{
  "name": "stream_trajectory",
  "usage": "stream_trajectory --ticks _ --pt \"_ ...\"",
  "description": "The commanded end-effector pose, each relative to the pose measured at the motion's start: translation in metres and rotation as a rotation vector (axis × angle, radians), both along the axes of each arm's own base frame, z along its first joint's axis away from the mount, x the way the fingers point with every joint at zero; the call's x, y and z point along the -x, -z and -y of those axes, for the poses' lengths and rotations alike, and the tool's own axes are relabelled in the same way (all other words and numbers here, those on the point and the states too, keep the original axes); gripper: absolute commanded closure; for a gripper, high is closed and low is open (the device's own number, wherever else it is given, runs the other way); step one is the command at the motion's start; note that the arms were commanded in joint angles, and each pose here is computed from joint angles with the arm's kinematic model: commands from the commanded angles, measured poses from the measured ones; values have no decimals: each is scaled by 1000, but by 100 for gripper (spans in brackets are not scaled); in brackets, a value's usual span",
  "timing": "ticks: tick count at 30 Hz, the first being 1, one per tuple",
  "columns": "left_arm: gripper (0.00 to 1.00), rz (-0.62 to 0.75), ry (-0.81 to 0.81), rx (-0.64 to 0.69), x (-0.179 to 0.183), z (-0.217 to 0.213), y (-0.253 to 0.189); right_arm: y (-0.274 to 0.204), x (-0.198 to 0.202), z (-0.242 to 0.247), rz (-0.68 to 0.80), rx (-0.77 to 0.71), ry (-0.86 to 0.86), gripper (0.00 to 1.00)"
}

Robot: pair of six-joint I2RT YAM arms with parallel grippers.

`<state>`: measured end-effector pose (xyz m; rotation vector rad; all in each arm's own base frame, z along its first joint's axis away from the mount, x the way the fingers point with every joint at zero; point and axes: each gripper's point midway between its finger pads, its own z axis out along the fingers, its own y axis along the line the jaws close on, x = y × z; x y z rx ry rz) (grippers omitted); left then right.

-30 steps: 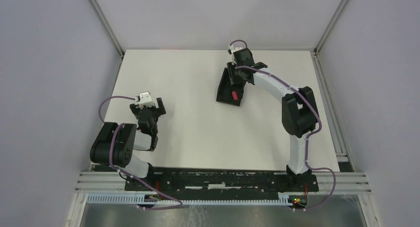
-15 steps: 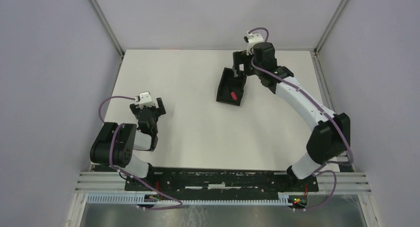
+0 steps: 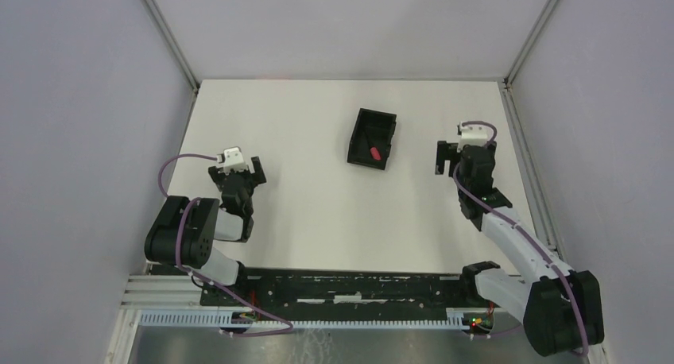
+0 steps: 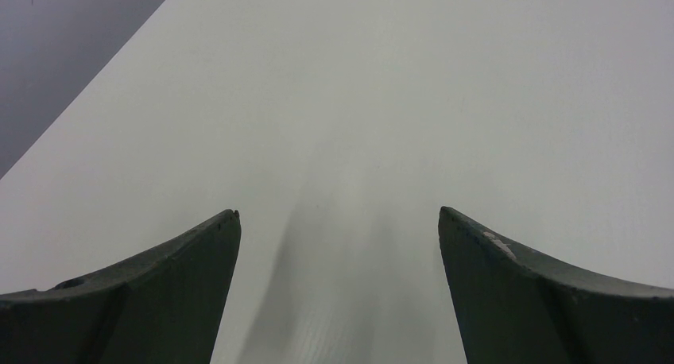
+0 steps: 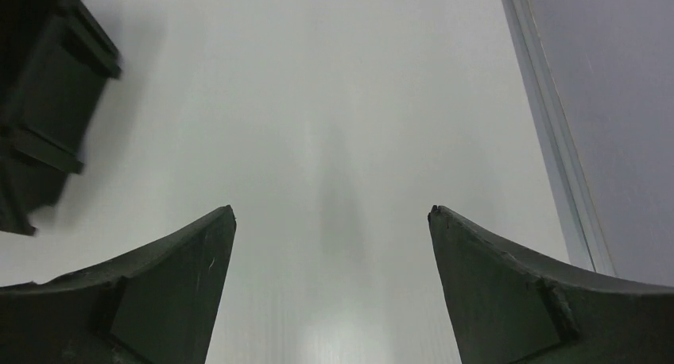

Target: Put the screwdriver in the bin

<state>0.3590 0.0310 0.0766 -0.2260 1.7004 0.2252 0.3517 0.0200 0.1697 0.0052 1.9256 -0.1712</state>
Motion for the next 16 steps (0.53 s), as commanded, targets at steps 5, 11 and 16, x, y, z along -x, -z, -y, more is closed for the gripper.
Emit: stream_trajectory --ticks 5,11,16 --pt "0 78 -14 42 -8 0 -17 55 41 41 58 6 165 2" --pt "0 77 -14 42 -8 0 -16 79 56 43 75 -11 168 2" --pt "0 78 -14 42 -8 0 -17 88 60 43 56 -10 170 2"
